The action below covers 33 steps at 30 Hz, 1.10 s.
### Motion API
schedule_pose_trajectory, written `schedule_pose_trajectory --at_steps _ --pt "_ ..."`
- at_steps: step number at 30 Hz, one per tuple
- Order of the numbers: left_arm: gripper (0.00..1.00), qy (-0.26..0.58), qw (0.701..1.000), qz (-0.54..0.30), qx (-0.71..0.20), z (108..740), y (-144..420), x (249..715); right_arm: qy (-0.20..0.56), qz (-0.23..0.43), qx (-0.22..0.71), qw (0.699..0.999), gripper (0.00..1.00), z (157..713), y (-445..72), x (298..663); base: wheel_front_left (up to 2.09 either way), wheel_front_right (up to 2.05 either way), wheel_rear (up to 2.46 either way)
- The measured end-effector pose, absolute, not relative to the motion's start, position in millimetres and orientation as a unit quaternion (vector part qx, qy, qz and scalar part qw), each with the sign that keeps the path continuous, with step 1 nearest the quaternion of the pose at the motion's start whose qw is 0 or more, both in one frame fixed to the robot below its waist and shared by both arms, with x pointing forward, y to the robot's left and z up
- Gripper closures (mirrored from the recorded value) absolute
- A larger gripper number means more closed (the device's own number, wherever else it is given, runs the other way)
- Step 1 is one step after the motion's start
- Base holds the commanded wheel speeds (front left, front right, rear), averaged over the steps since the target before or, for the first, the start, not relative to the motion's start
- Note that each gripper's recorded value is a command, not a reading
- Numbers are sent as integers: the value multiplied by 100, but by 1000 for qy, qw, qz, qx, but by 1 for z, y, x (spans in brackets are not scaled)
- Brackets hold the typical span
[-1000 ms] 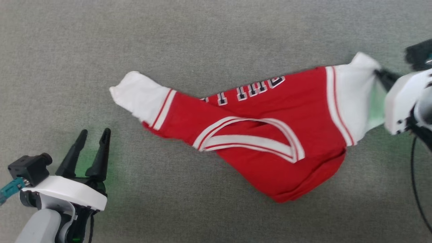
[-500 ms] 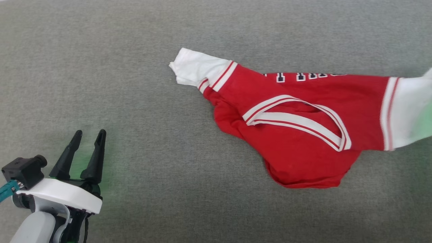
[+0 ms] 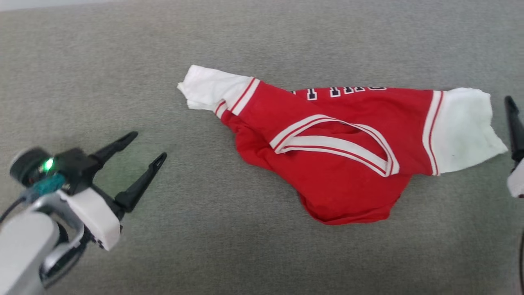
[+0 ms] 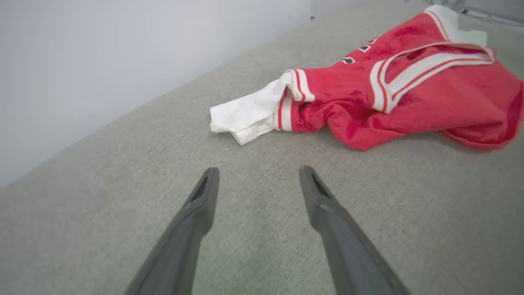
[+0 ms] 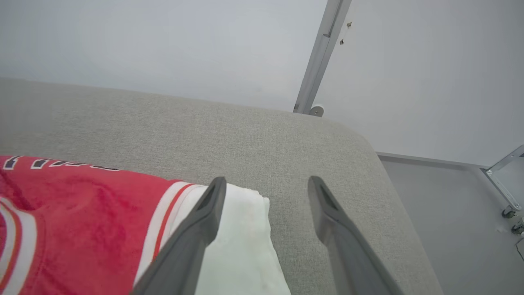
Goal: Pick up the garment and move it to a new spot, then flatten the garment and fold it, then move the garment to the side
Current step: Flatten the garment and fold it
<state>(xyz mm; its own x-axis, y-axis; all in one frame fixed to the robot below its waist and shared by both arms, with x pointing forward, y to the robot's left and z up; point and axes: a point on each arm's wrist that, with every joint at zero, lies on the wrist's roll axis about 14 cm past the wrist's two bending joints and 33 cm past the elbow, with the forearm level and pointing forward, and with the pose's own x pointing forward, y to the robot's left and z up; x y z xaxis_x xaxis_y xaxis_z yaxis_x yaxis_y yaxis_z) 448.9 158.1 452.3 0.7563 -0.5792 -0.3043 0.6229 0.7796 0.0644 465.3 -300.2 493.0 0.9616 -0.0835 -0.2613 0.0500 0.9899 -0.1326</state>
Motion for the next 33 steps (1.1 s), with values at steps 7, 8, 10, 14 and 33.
schedule_pose_trajectory --at_steps 7,8,10,14,33 --pt "0 152 867 -434 191 464 111 465 101 -17 -64 993 0 508 -281 448 0 0 0" --pt "0 156 859 -443 203 462 107 468 98 -15 -62 993 0 509 -278 446 0 0 0" --pt "0 164 845 -460 217 459 97 473 96 -14 -64 993 0 511 -275 441 0 0 0" --pt "0 156 834 -471 241 463 84 495 97 -18 -66 993 0 509 -275 431 0 0 0" --pt "0 186 824 -461 272 422 82 538 121 -44 -62 990 0 489 -280 419 0 0 0"
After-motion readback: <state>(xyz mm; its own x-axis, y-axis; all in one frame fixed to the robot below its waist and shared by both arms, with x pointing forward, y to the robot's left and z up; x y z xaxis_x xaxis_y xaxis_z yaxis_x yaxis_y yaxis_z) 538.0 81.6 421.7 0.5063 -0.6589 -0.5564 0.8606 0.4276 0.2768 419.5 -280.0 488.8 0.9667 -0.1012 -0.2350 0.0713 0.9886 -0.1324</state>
